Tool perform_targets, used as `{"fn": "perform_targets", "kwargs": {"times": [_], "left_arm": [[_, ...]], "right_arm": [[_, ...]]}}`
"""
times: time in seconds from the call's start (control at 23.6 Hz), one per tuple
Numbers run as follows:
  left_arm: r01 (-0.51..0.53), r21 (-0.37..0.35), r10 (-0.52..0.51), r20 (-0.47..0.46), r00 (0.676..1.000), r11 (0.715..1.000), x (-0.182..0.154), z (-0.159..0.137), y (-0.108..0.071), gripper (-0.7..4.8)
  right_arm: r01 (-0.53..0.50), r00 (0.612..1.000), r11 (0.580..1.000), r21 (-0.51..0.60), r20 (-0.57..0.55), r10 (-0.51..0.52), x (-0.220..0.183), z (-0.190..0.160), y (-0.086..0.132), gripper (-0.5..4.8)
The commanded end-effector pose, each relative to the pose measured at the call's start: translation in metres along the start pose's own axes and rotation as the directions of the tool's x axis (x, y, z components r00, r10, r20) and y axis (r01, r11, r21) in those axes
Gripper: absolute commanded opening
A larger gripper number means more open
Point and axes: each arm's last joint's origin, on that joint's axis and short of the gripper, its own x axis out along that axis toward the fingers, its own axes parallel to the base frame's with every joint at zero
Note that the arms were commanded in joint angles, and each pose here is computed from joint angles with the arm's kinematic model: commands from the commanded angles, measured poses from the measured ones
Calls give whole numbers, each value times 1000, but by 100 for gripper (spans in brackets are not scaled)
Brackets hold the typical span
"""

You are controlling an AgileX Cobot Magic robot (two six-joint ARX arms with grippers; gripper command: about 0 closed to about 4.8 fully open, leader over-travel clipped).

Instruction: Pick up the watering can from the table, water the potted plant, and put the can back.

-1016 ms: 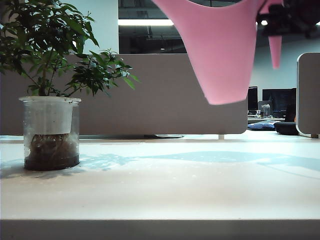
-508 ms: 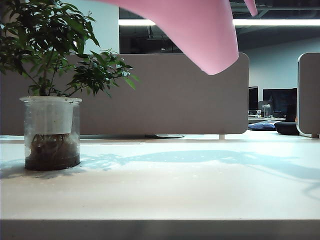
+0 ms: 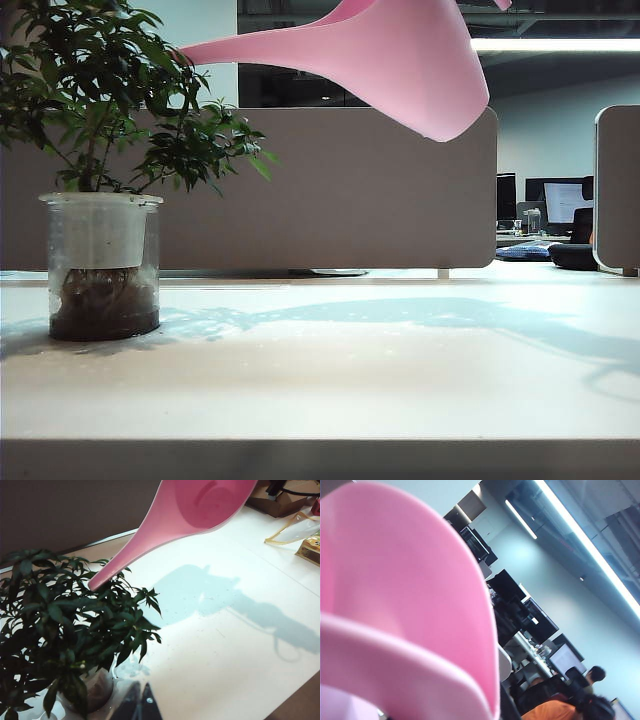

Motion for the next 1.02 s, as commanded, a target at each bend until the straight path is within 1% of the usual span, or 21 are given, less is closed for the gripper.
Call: {"fn": "perform_targets", "kwargs": {"times": [0.04,0.13,0.17,0.21,0.47,0.55,0.63,0.76,0.89,1.02], "left_arm": [[3,3,-3,15,1000,1000,-2,2,-1,-5],[3,3,-3,15,1000,1000,-2,2,-1,-5],[3,3,-3,15,1000,1000,-2,2,-1,-5],[3,2,-3,14,1000,1000,-2,2,-1,-5],[4,1,-4,6,1000,1000,-4,1,-1,-5],[4,-1,-4,2,1000,1000,-4,0,-1,-5],[3,0,-3,5,1000,1000,-7,-1,-2,-5],[2,1,-2,8,1000,1000,-8,-1,-2,-5],[3,0,-3,5,1000,1000,-9,-2,-3,-5],[3,0,-3,4,1000,1000,-9,-2,-3,-5]], "right_arm": [[69,991,996,-52,122,-62,-3,17,-7,112],[86,985,991,-99,155,-70,-2,21,-5,112],[80,982,988,-132,178,-56,-1,24,0,112],[76,982,988,-136,184,-50,-1,26,2,112],[69,984,979,-194,173,-35,4,30,19,112],[75,983,978,-192,177,-40,5,32,23,112],[100,979,978,-185,192,-64,6,33,22,112],[109,978,977,-183,197,-72,6,33,21,112],[151,968,971,-183,226,-108,8,34,21,111],[152,968,970,-190,225,-107,11,33,24,111]]}}
